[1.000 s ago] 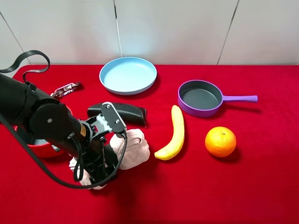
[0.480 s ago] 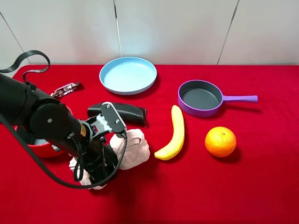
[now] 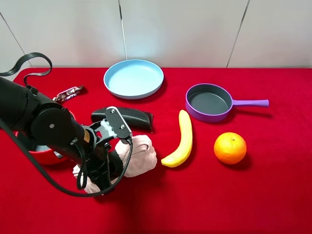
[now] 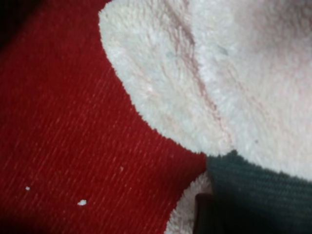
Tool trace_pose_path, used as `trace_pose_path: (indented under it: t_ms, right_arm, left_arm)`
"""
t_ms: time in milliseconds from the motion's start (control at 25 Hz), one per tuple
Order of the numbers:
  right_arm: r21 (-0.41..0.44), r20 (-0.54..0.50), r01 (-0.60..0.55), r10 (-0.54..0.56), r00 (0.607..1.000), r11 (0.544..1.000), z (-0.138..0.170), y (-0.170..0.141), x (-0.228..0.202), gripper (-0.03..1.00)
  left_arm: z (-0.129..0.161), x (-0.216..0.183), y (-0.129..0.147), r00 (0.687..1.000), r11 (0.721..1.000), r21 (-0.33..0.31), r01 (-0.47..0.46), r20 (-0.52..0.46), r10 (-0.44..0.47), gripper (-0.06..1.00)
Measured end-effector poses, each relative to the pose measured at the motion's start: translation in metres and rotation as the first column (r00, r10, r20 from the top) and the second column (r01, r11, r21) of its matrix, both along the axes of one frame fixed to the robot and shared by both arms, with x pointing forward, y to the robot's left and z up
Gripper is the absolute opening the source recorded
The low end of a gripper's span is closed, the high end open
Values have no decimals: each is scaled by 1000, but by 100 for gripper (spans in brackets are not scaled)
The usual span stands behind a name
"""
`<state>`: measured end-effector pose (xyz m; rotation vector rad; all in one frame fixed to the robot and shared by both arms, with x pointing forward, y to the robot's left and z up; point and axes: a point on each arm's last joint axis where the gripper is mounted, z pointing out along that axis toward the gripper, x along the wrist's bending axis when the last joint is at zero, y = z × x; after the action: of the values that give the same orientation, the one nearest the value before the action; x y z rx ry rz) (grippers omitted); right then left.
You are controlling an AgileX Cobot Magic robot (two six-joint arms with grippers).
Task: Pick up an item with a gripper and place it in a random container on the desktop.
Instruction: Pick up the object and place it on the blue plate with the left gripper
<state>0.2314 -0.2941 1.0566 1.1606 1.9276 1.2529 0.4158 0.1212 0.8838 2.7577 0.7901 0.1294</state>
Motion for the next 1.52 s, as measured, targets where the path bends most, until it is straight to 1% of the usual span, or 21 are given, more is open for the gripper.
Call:
trace_pose_path:
  t_ms: [1000, 1360, 1520]
  right_arm:
    - [0, 0, 0, 0, 1000, 1000, 0, 0, 0, 69]
    - [0, 0, 0, 0, 1000, 1000, 0, 0, 0, 69]
    - [2, -1, -2, 2, 1000, 1000, 0, 0, 0, 69]
  left_arm:
    - [0, 0, 0, 1000, 1000, -1, 1, 1, -1, 50]
    - [20, 7, -8, 1000, 999, -35, 8, 23, -8, 50]
    - [25, 9, -12, 1000, 999, -32, 12, 9, -12, 50]
